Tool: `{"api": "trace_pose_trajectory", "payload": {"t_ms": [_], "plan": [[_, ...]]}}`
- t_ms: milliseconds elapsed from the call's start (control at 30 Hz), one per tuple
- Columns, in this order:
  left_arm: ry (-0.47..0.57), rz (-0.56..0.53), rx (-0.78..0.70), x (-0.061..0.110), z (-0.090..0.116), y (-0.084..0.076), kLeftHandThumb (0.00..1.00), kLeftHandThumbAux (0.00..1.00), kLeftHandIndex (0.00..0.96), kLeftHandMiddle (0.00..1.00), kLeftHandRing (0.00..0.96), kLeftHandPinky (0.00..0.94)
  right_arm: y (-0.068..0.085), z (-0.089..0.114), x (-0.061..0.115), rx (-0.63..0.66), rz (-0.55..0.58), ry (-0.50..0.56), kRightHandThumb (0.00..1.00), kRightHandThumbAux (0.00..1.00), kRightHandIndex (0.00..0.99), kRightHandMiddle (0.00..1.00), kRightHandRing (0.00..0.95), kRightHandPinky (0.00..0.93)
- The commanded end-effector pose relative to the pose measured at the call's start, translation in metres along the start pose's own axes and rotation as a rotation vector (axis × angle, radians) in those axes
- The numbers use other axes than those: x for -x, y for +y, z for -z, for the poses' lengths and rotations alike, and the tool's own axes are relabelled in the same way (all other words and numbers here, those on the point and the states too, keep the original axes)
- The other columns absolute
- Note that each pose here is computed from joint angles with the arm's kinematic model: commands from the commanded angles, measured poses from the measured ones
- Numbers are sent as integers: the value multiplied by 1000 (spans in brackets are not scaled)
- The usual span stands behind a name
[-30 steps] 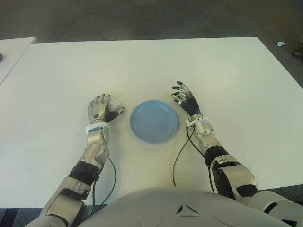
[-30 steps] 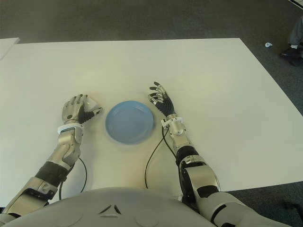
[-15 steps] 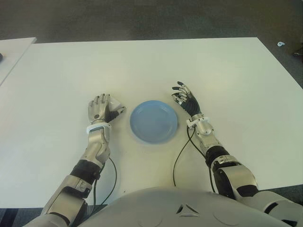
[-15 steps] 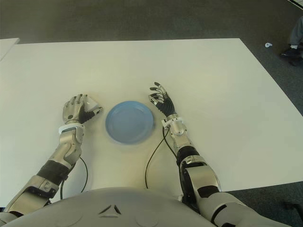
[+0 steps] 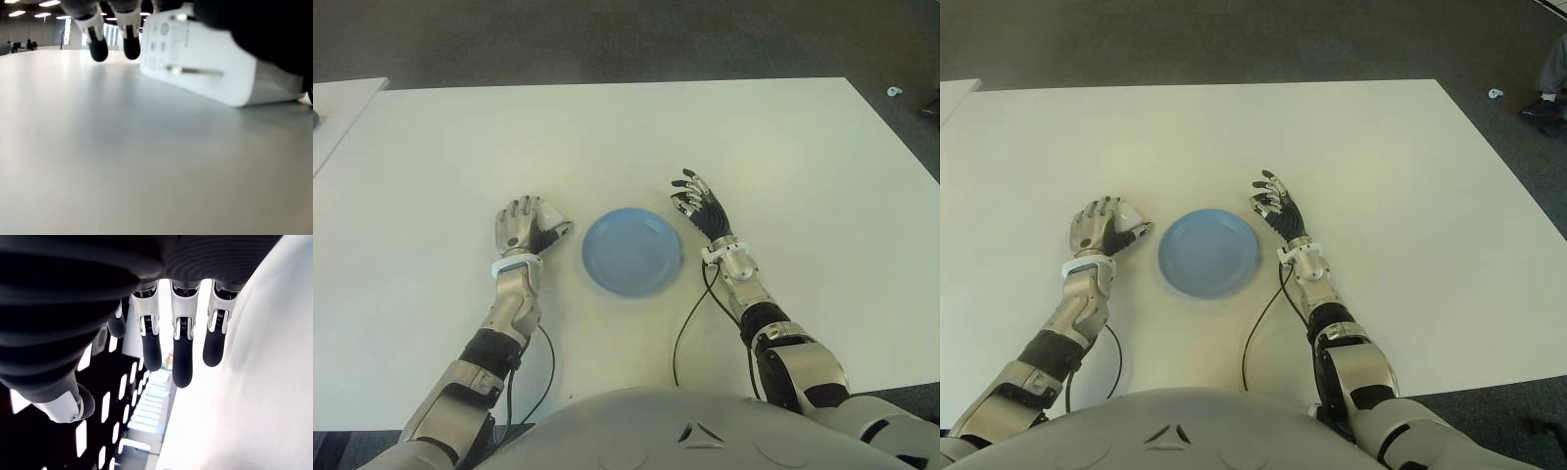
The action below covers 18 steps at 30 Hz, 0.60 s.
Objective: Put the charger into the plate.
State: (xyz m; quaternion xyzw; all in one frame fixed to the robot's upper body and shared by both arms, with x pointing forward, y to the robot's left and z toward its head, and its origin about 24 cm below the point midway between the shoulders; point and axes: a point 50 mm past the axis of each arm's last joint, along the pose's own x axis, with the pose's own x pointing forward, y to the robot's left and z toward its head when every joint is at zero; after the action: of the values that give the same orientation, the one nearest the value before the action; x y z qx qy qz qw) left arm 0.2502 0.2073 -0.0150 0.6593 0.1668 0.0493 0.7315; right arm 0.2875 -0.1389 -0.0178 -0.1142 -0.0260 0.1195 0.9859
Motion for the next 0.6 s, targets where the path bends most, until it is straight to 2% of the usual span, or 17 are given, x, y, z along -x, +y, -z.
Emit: {"api": "trace_pose_trajectory", "payload": {"t_ms": [33, 400, 600], "plan": [[22, 52, -1, 5, 3, -12, 168, 225, 0, 0, 0, 0, 8, 46, 43, -35, -12, 241, 103, 599, 0, 255, 317, 270], [34, 41, 17, 5, 6, -13, 165, 231, 0, 0, 0, 0, 7, 47, 44, -34, -9, 242, 103, 611, 0, 261, 317, 274], [46, -14, 55, 6, 7, -13, 173, 247, 0, 25, 10, 75, 7, 47, 44, -36, -5, 242, 103, 622, 0, 254, 317, 284]]}}
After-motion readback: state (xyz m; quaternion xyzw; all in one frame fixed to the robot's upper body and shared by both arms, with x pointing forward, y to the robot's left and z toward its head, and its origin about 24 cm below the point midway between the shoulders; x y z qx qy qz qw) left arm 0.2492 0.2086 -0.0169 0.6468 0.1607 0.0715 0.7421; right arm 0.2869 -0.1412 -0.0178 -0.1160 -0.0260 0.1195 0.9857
